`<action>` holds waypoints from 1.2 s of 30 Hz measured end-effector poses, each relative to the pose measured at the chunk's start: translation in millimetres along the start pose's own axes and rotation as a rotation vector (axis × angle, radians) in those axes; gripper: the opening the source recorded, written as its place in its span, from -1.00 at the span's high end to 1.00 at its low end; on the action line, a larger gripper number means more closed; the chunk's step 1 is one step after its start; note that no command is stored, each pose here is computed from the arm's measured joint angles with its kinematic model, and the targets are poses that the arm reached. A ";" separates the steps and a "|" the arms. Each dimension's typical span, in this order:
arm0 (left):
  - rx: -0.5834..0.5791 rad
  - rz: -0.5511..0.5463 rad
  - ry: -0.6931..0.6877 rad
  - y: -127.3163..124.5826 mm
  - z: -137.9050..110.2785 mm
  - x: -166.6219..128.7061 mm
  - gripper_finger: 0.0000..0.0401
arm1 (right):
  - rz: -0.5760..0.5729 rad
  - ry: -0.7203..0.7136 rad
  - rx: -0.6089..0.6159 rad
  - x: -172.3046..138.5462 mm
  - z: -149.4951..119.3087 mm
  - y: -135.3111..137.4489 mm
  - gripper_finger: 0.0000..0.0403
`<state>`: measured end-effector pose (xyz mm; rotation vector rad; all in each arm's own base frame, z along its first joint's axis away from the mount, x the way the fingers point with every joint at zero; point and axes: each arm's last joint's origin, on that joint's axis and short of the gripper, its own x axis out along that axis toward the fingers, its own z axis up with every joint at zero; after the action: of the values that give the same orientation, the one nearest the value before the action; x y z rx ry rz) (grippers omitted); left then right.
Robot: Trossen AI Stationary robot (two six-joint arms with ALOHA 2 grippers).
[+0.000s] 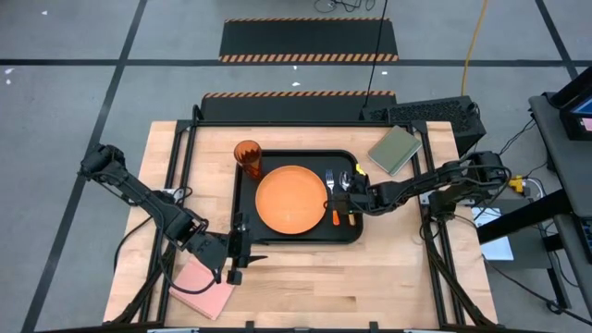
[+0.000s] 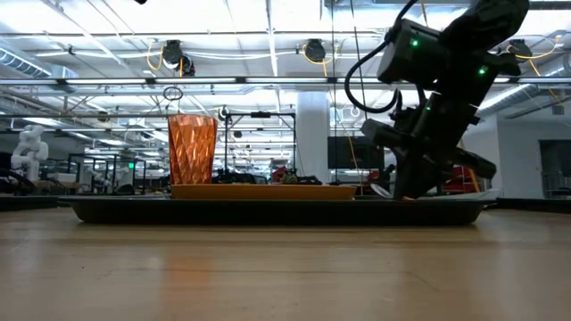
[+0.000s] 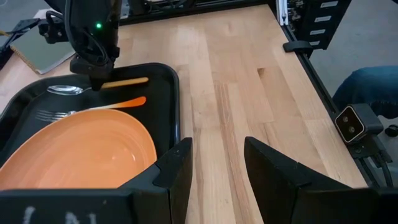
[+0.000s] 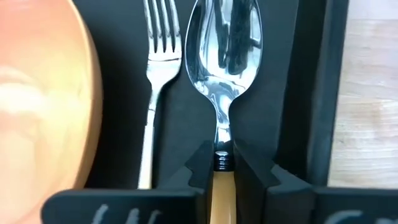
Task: Pick and place plate/cup/fork/spoon on tray
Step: Put the orange spoon on the black tray to the right side of the orange fork
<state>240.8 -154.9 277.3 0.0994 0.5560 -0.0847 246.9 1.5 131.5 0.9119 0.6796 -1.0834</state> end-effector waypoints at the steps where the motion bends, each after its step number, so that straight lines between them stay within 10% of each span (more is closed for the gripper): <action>1: 0.002 0.000 -0.001 -0.1 0.0 0.0 0.26 | 0.002 -0.002 0.003 0.1 0.4 0.2 0.83; 36: 0.019 0.002 0.002 0.4 -0.2 0.1 0.26 | 0.154 0.024 -0.103 -17.4 -22.8 18.4 0.55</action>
<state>240.9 -154.5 277.1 0.1183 0.5576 -0.0883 257.6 32.6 140.3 0.8747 0.6680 -0.8940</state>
